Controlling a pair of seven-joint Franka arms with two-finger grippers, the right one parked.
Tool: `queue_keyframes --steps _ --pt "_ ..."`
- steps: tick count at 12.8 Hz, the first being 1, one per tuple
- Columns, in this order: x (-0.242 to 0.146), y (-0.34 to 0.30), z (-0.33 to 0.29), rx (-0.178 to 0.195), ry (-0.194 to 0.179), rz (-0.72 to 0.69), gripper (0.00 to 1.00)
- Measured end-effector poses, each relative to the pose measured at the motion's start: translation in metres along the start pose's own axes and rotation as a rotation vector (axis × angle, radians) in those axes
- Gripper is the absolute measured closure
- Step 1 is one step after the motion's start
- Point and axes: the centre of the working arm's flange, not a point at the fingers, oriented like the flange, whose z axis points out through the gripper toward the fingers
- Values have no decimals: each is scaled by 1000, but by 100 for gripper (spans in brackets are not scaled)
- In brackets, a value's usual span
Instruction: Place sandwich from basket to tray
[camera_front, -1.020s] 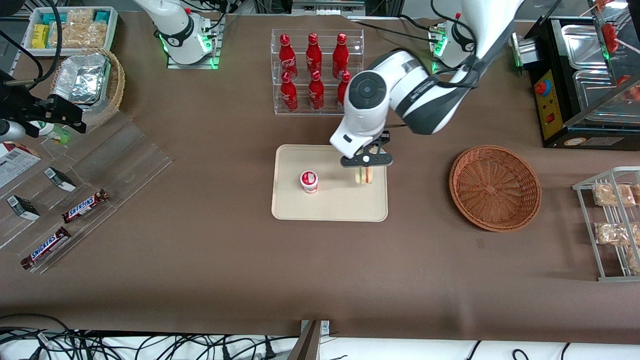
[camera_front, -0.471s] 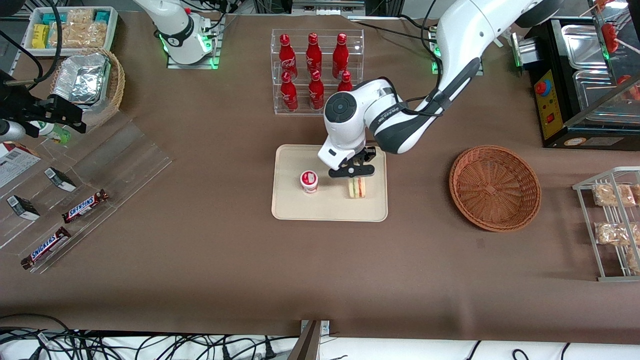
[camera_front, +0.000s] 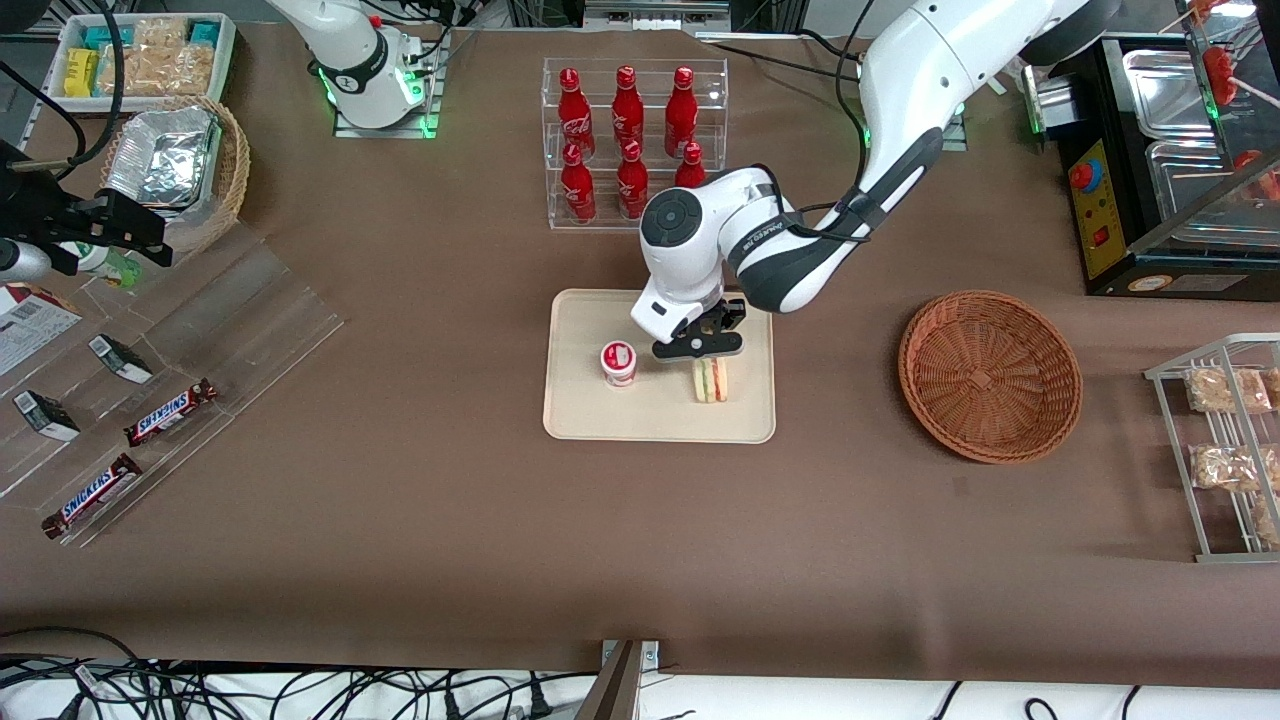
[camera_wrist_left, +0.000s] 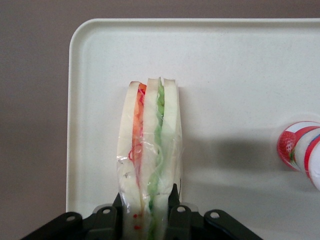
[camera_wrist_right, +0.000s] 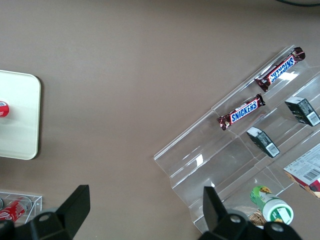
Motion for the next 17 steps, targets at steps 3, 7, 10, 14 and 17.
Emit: queue_keyframes --steps 3,7,10,14,17 --pt "-2 2 2 5 2 3 61" --pt "-1 1 3 6 2 -5 34" --pt "9 1 -9 -15 19 -42 4" --pt "37 -11 -54 -38 60 -131 0" --pt "67 -46 -109 -13 49 -232 0"
